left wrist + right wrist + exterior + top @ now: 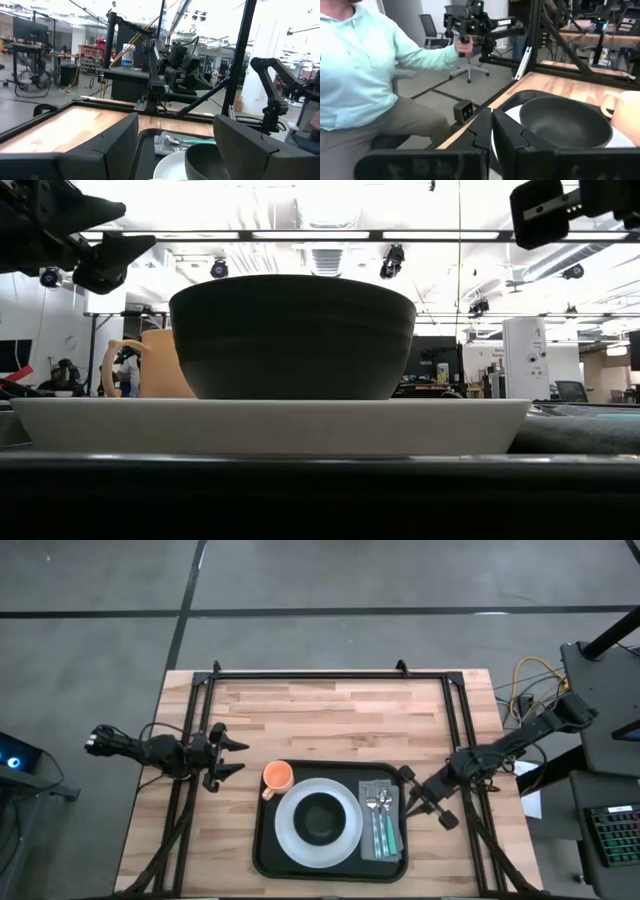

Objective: Set up tray
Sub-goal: Return to Home Position

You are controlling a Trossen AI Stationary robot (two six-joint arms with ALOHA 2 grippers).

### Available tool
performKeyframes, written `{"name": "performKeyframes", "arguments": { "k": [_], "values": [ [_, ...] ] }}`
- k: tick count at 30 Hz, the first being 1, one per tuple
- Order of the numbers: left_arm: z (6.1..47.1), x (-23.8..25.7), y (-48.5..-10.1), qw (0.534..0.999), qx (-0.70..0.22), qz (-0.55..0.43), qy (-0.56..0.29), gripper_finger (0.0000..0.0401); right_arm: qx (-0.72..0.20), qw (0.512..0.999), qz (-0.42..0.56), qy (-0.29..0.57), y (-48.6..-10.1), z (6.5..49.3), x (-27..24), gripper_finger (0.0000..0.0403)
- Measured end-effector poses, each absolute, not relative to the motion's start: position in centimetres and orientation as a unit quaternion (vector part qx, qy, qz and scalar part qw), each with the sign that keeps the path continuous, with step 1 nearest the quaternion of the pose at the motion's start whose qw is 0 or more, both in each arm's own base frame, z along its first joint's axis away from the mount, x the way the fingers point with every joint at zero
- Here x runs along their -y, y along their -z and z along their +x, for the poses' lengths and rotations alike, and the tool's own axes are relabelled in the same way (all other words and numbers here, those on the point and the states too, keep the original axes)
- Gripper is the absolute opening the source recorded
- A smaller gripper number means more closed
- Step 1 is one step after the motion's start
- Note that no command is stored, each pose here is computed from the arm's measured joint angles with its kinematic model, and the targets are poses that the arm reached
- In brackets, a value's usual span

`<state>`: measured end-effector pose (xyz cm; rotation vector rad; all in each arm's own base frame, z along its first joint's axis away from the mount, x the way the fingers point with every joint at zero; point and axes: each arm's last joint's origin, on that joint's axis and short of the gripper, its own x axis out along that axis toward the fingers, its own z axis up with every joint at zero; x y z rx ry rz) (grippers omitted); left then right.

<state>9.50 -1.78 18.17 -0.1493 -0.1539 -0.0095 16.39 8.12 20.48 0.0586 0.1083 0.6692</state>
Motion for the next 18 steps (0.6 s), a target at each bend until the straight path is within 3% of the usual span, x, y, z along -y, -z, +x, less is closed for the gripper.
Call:
{"name": "performKeyframes", "arguments": {
  "k": [7,18],
  "values": [
    [9.4,1.8,-18.3,0.992,0.083,-0.096,0.007,0.0238,0.012,0.942,0.033,-0.334,-19.2,14.9,-7.4,0.0008],
    [9.3,1.7,-18.4,0.992,0.089,-0.089,0.007,0.0238,0.012,0.941,0.056,-0.335,-16.9,12.6,-6.3,0.0008]
  ]
}}
